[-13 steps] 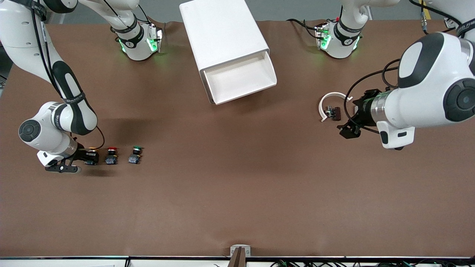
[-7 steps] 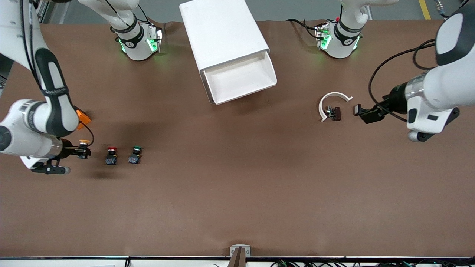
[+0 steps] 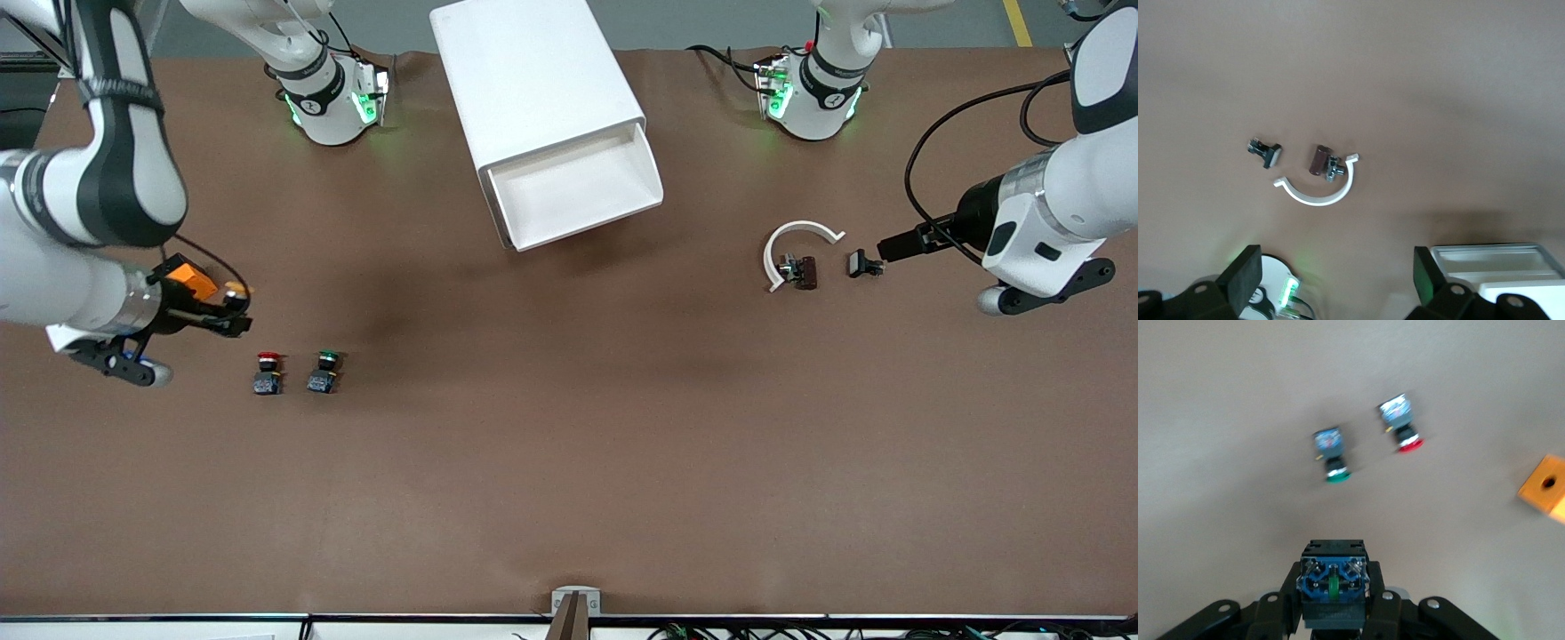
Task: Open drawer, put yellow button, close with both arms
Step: 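Carry the yellow button with the right gripper to the open drawer, then lower the button into the drawer and open the right gripper, then raise the right gripper while the left gripper reaches the drawer front, then push the drawer closed with the left gripper while the right gripper withdraws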
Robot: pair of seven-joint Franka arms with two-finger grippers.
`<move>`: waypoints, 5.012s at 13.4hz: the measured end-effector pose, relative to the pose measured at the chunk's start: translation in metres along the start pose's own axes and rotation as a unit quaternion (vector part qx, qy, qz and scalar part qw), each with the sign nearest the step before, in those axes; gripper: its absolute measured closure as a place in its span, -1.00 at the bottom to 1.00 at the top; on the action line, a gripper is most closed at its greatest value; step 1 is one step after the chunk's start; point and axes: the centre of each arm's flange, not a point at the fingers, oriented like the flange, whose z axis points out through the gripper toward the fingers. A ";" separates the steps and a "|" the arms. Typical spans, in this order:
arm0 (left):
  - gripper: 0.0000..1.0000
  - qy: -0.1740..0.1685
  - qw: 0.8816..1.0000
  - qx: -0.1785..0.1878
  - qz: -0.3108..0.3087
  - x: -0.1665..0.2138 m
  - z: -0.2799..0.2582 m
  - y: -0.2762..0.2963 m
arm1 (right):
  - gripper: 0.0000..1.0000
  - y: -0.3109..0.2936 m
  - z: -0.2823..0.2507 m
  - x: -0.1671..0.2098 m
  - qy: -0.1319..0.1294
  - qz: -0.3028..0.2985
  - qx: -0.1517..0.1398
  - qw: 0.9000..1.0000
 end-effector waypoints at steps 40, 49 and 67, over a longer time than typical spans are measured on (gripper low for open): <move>-1.00 -0.017 0.993 0.036 0.110 -0.049 0.189 0.108 | -0.72 -0.376 0.116 -0.412 0.108 0.190 0.010 0.976; -1.00 0.027 0.998 0.011 0.063 -0.078 0.211 0.158 | -1.00 -0.355 0.052 -0.320 0.111 0.095 -0.008 0.989; -1.00 0.018 0.999 0.023 0.037 -0.219 0.278 0.277 | -1.00 -0.009 -0.124 -0.022 0.014 -0.186 -0.054 0.981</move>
